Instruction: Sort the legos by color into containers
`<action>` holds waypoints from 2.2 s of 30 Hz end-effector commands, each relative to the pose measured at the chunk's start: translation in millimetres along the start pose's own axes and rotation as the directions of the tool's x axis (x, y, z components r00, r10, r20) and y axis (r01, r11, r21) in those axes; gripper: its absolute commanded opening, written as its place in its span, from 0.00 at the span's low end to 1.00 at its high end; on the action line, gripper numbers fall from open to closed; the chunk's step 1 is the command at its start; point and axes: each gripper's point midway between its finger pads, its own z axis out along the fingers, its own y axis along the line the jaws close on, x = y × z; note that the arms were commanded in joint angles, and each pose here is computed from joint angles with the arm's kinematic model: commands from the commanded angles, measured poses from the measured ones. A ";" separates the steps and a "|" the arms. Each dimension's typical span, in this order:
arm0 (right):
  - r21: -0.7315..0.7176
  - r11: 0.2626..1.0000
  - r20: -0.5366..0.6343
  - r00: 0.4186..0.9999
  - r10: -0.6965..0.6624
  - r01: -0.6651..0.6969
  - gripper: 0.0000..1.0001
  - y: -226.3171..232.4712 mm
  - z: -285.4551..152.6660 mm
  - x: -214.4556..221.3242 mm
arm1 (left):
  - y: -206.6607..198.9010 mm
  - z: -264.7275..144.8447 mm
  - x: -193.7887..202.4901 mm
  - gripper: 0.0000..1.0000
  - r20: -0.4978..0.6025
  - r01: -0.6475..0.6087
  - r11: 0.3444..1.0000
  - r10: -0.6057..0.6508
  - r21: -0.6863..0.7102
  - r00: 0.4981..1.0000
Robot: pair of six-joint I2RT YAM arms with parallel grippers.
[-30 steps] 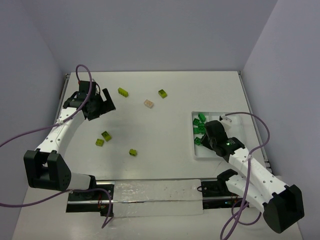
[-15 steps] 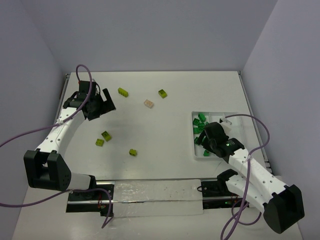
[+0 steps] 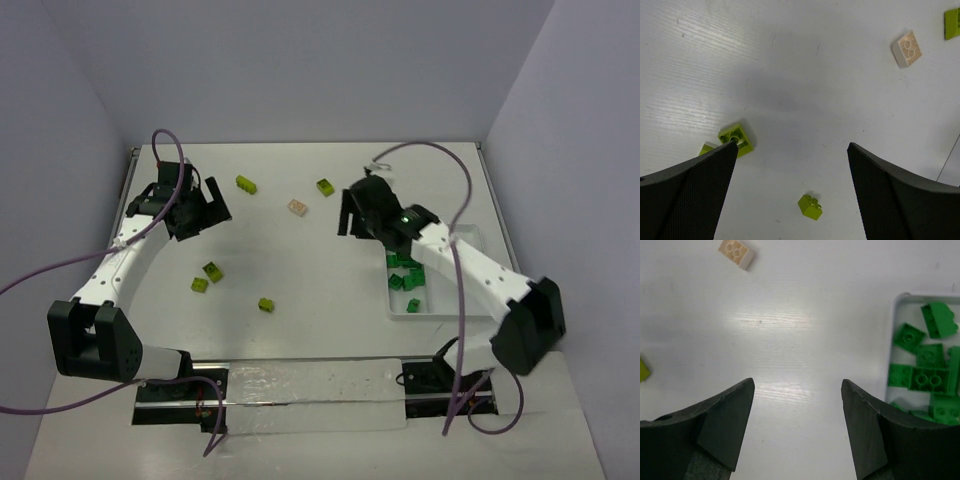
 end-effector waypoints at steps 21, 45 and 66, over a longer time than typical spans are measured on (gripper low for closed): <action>-0.203 0.946 -0.133 0.951 -0.281 0.251 0.83 112.3 187.2 -32.2 | -7.3 -22.2 -14.3 0.99 0.071 0.015 0.999 -0.018 0.051 0.997; -0.273 0.954 -0.225 0.957 -0.184 0.120 0.91 137.4 252.1 -0.2 | -4.0 -21.8 -8.9 0.99 0.061 0.015 0.999 -0.018 0.044 0.998; -0.181 0.958 -0.195 0.947 -0.256 0.222 0.01 147.8 201.0 0.9 | 2.8 -19.6 -3.5 0.99 0.064 0.019 1.000 -0.020 0.023 0.998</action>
